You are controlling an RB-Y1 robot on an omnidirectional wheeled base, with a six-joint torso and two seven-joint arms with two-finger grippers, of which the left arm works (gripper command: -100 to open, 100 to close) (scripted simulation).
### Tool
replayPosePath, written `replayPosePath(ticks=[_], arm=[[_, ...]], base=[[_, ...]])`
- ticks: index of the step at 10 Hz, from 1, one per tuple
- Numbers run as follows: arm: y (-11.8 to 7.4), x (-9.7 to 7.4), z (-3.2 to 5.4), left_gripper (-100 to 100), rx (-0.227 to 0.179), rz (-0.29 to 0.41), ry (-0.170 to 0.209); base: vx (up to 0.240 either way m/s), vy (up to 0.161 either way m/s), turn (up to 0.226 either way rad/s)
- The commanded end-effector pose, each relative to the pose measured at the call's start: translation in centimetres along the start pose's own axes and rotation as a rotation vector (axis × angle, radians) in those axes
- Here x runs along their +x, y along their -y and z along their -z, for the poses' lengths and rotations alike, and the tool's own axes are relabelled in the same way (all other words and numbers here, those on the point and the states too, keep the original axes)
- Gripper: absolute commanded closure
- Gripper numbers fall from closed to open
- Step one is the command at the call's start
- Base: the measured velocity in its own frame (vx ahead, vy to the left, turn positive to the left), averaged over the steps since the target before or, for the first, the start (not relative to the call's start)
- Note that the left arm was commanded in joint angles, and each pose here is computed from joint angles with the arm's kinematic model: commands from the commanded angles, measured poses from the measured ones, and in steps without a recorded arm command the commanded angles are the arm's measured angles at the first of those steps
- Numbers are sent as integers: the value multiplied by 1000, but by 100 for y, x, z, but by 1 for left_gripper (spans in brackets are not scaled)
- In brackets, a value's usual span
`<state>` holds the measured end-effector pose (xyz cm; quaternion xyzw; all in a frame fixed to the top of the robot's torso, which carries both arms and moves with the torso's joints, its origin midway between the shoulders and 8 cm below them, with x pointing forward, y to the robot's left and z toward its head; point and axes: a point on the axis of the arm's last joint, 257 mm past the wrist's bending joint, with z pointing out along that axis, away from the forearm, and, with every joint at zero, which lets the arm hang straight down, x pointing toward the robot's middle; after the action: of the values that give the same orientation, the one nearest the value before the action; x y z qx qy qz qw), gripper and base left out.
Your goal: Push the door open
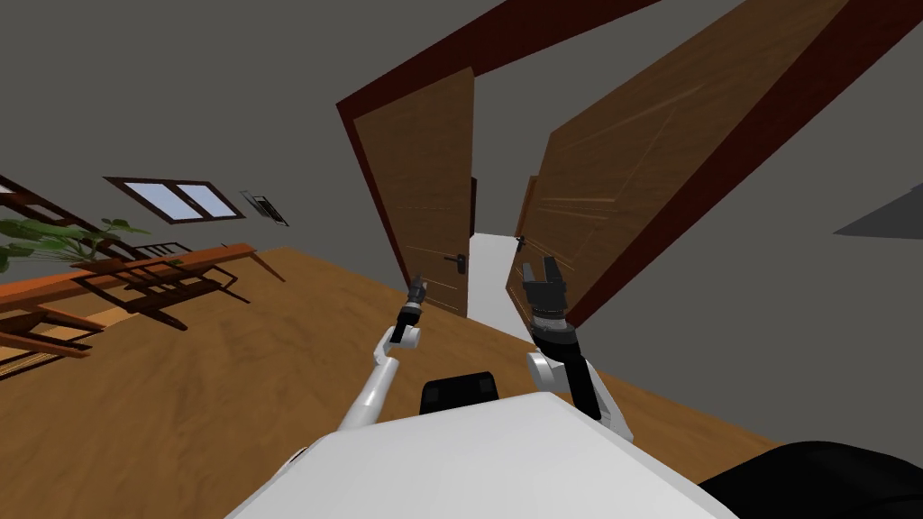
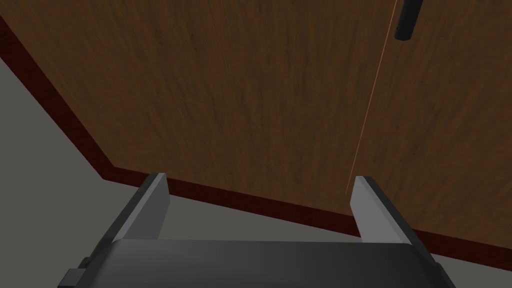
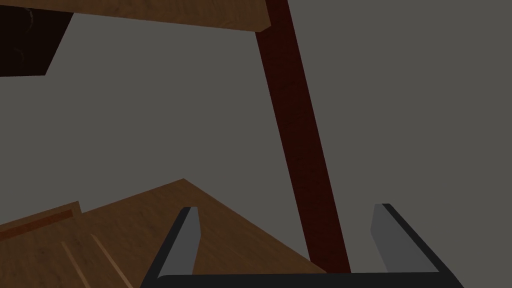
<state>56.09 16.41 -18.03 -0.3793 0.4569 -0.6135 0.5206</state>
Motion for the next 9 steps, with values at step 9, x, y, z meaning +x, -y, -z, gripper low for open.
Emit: replayPosePath(ticks=[9], arm=[[-423, 250, -143, -100, -87, 14, -45]], base=[[52, 27, -49]])
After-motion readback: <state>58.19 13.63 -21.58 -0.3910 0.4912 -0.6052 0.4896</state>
